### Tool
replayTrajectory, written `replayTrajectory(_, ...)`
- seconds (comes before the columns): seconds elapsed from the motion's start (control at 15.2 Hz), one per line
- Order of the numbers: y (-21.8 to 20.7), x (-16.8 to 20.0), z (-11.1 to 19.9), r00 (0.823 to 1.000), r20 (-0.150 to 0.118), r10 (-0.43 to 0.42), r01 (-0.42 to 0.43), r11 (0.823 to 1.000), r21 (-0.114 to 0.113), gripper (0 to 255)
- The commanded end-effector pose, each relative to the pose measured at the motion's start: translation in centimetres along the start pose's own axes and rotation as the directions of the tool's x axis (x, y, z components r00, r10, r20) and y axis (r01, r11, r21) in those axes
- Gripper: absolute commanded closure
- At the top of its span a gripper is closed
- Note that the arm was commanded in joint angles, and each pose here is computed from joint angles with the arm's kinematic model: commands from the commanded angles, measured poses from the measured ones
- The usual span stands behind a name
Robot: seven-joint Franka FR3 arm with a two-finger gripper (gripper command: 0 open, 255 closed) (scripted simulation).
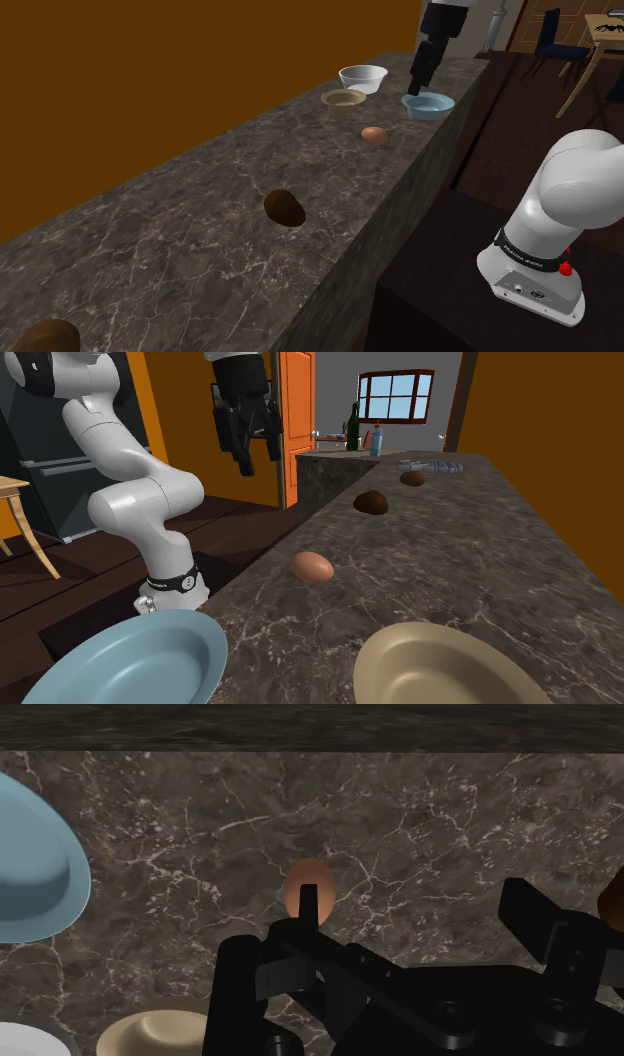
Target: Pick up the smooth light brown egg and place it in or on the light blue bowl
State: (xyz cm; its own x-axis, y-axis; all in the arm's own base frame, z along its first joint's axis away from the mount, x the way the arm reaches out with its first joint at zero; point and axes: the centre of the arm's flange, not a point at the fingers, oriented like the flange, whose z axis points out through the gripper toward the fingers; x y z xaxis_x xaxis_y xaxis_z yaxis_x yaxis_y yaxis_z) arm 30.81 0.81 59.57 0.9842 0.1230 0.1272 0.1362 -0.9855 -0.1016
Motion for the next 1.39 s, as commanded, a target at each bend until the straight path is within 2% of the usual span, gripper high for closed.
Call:
replayTrajectory(0.0, 0.0, 0.0, 0.0, 1.0, 0.0, 0.0, 0.0, 1.0, 0.0, 0)
replayTrajectory(0.79, 4.8, 8.9, 12.5, 0.996, 0.062, -0.057, 0.058, 0.998, -0.012, 0)
replayTrajectory(1.32, 4.9, 8.7, 16.4, 0.996, 0.062, -0.057, 0.058, 0.998, -0.012, 0)
